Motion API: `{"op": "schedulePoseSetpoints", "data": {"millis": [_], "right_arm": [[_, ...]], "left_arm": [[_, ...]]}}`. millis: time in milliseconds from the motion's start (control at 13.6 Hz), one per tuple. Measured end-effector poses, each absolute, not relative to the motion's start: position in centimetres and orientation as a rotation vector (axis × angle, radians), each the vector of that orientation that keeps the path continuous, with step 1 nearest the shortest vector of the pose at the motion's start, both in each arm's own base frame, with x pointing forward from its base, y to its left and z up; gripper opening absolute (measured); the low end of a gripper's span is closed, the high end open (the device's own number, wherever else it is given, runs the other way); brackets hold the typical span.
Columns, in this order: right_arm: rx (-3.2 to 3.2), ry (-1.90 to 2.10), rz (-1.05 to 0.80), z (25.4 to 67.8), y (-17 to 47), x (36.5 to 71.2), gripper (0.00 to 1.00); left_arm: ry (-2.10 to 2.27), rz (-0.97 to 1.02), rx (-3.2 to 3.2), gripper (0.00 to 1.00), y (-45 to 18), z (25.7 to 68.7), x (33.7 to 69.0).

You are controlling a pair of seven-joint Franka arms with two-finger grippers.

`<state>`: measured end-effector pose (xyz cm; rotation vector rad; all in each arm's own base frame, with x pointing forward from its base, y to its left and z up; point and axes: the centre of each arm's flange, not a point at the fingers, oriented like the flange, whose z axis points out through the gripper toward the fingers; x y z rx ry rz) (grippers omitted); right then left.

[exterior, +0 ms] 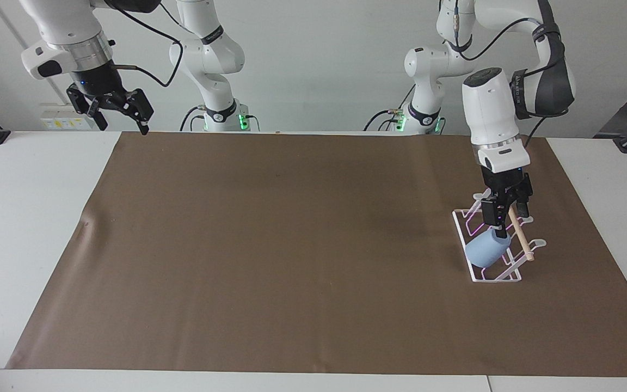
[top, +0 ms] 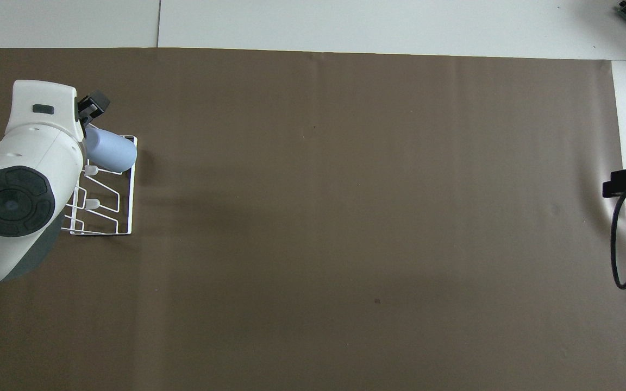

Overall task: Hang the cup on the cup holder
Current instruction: 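Open the left gripper and draw it back from the cup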

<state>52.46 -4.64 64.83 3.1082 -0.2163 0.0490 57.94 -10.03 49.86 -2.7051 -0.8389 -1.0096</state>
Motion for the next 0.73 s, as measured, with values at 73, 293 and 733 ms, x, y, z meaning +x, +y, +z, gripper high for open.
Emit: {"op": "schedulePoseSetpoints", "data": {"millis": [73,293,733], "right_arm": [[3.108,-0.219,0.040,64.5,-4.7,52.7,1.00],[3.108,-0.222,0.028,64.4,-4.8,52.8,1.00],[3.108,-0.228,0.027,64.3,-5.0,52.7,1.00]], "left_arm": [[-0.825,-0.972,-2.723,1.00,-10.0,50.7,57.7],[-0.720,-0.803,-2.851,1.00,-9.3,56.5,57.9],[-0.143,-0.385,-3.084,1.00,-8.2,65.6,55.7]]}}
